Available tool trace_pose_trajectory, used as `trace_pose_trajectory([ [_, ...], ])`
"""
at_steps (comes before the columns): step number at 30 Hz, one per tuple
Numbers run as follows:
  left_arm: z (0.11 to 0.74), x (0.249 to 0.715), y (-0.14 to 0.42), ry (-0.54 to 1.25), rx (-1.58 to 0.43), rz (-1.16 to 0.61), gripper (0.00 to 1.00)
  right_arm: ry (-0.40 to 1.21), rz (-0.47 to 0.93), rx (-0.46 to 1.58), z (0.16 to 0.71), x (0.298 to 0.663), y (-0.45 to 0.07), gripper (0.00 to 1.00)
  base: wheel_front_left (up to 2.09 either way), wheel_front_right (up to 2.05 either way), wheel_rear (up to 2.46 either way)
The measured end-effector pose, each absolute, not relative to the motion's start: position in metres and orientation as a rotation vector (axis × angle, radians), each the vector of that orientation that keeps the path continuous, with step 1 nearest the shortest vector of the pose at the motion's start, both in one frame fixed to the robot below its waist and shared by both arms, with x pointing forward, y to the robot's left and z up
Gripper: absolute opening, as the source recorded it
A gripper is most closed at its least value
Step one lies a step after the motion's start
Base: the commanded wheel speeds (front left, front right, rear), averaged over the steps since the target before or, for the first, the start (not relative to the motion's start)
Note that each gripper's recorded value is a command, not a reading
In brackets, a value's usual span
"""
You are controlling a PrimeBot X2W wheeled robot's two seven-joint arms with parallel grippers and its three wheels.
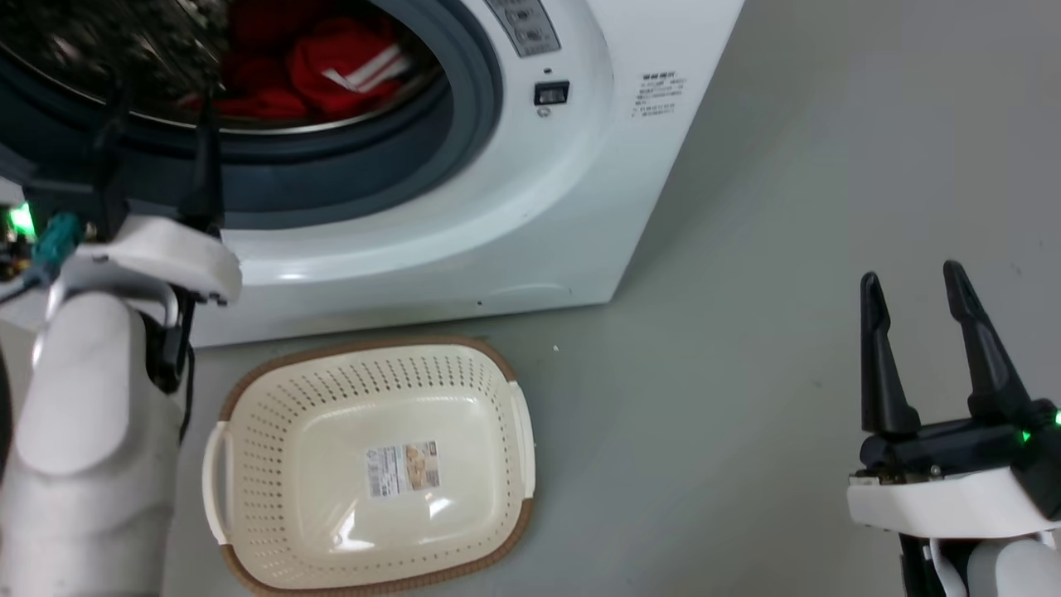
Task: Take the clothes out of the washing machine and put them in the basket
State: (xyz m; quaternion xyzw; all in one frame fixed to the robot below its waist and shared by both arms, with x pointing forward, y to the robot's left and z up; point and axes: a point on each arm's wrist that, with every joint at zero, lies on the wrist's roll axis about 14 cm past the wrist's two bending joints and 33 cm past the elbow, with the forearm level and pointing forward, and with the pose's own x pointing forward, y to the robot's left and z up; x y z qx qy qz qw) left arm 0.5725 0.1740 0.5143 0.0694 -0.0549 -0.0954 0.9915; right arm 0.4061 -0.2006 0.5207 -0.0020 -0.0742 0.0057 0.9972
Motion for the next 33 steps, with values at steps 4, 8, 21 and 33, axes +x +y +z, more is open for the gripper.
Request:
trace_pose_trajectory([
  [4,0.494,0.603,0.165,-0.052,0.167,-0.237,1.0,-0.132,-0.001,-0.001,0.512,0.415,-0.205,1.0,0.0,0.0,0.0],
  [8,0.476,0.633,0.157,0.029,0.168,-0.267,1.0,-0.12,-0.017,-0.001,0.505,0.424,-0.212,1.0,0.0,0.0,0.0],
  [21,0.426,0.713,0.152,0.342,0.185,-0.297,1.0,-0.075,-0.054,-0.005,0.479,0.447,-0.227,1.0,0.0,0.0,0.0],
  [33,0.372,0.738,0.139,0.676,0.176,-0.332,1.0,-0.032,-0.068,-0.008,0.457,0.456,-0.234,1.0,0.0,0.0,0.0],
])
